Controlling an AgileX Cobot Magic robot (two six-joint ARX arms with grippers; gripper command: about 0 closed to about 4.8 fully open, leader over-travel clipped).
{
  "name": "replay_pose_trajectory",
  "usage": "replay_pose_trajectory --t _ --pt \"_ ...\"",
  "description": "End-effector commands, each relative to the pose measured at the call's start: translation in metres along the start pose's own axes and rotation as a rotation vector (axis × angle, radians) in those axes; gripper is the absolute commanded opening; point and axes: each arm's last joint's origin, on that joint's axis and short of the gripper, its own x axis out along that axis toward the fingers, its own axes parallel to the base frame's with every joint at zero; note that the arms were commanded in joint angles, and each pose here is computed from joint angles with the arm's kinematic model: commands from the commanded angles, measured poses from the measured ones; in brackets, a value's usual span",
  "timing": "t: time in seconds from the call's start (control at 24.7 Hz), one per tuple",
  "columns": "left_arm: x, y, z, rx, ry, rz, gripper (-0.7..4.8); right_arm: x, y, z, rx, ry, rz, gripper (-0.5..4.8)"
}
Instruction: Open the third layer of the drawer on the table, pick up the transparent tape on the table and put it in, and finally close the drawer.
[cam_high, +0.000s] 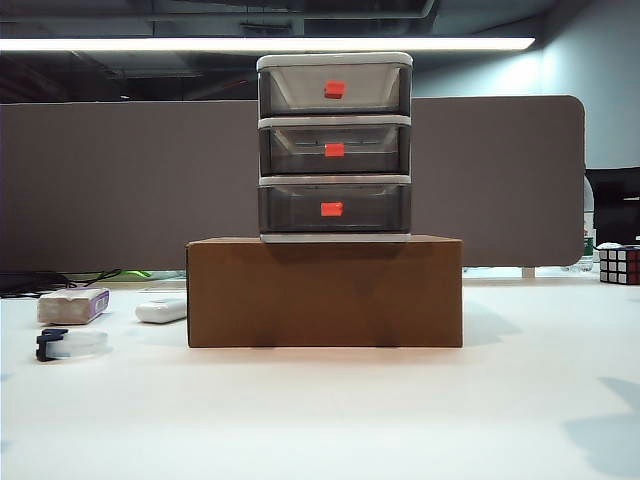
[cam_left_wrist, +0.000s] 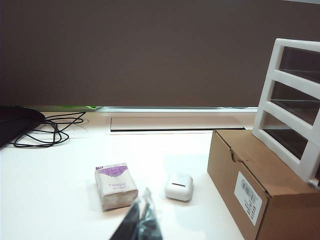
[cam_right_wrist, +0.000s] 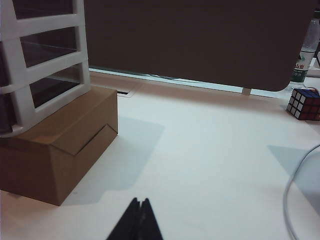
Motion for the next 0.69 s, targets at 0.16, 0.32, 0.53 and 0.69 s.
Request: replay_pose_trajectory --t 0.16,0.32,0.53,0.69 --pt "0.000 0.000 0.002 0.001 -0.016 -0.002 -0.05 0.000 0.000 0.003 0.001 -0.017 0.002 -0.04" --pt "0.000 0.000 0.002 -0.036 -0.017 -0.009 -0.05 0.000 0.000 0.003 0.006 -0.017 0.010 -0.03" --pt "-0.001 -0.009 -0.002 -0.425 0.101 -0.278 -0.06 -0.002 0.008 0.003 0.247 -0.005 0.284 -0.04" --pt "-0.002 -0.017 -0.009 -0.531 0.198 -0.334 -0.05 -0.003 0.012 0.002 0.267 0.009 0.425 -0.04"
